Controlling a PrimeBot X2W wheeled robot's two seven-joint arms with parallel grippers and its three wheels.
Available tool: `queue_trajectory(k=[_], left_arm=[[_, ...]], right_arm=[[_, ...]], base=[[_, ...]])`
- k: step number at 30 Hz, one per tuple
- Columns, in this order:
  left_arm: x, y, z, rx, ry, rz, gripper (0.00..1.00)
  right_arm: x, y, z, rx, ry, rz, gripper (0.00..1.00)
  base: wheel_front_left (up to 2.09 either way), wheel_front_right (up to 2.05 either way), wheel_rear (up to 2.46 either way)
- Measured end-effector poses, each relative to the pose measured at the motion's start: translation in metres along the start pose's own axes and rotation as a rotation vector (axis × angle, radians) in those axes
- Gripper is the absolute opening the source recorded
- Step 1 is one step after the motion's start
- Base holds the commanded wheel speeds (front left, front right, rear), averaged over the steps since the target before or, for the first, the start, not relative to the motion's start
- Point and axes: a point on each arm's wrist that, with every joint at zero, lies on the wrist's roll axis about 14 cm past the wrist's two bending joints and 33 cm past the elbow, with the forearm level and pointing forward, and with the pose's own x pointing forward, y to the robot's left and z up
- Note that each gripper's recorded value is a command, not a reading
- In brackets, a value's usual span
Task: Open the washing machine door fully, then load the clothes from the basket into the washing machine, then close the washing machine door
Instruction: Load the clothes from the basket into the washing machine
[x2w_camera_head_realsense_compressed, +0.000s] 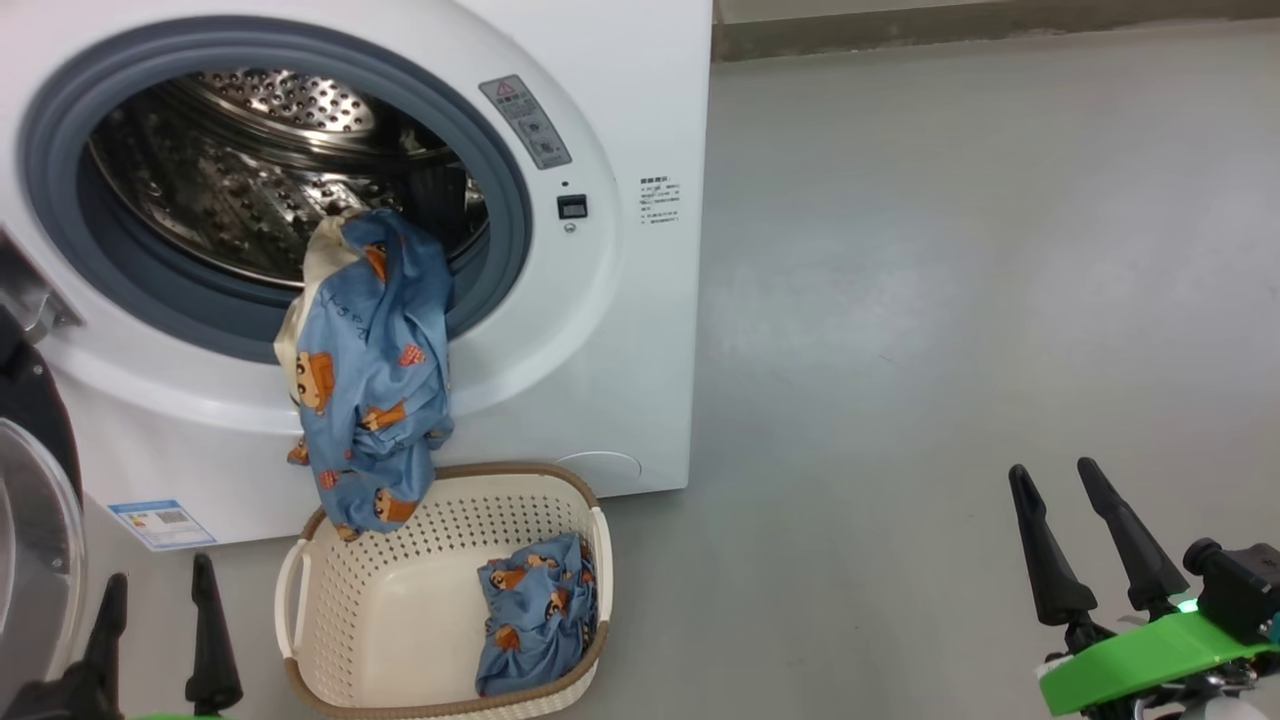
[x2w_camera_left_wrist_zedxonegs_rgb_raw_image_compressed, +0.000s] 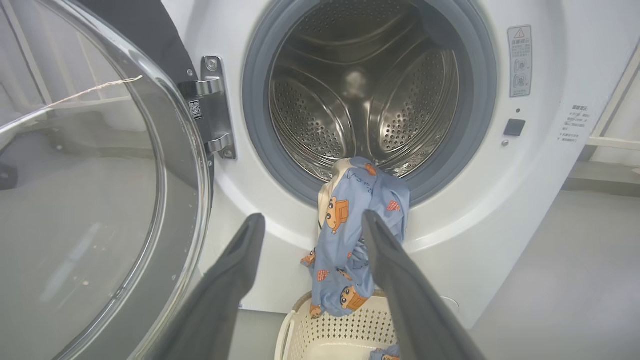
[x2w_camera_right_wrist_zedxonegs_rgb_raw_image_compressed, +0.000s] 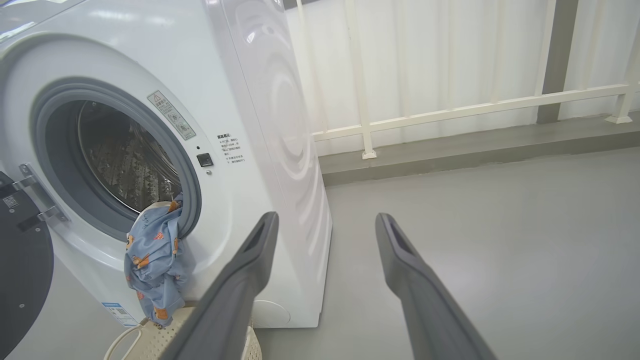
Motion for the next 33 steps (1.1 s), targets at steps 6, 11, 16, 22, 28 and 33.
queue_trajectory(k=[6, 11, 16, 22, 28, 33], left_arm=[[-0.015, 0.007, -0.002, 0.003, 0.003, 0.018, 1.0], [-0.018, 0.007, -0.004, 0.001, 0.006, 0.02, 1.0], [-0.019, 0.007, -0.008, -0.001, 0.016, 0.022, 1.0], [-0.018, 0.006, -0.012, -0.004, 0.028, 0.021, 1.0], [-0.014, 0.003, -0.024, -0.012, 0.062, 0.022, 1.0], [-0.001, -0.002, -0.033, -0.022, 0.085, 0.015, 1.0]], right_arm=[[-0.004, 0.001, -0.005, 0.003, 0.016, 0.002, 1.0], [-0.003, 0.0, -0.006, 0.003, 0.018, 0.0, 1.0], [-0.003, -0.001, -0.008, 0.003, 0.024, -0.004, 1.0], [-0.002, -0.002, -0.011, 0.004, 0.033, -0.009, 1.0], [0.003, -0.004, -0.017, 0.008, 0.05, -0.012, 1.0], [0.012, -0.005, -0.024, 0.01, 0.066, -0.013, 1.0]], base=[[0.0, 0.0, 0.0], [0.0, 0.0, 0.0], [0.0, 0.0, 0.0], [0.0, 0.0, 0.0], [0.0, 0.0, 0.0], [0.0, 0.0, 0.0]])
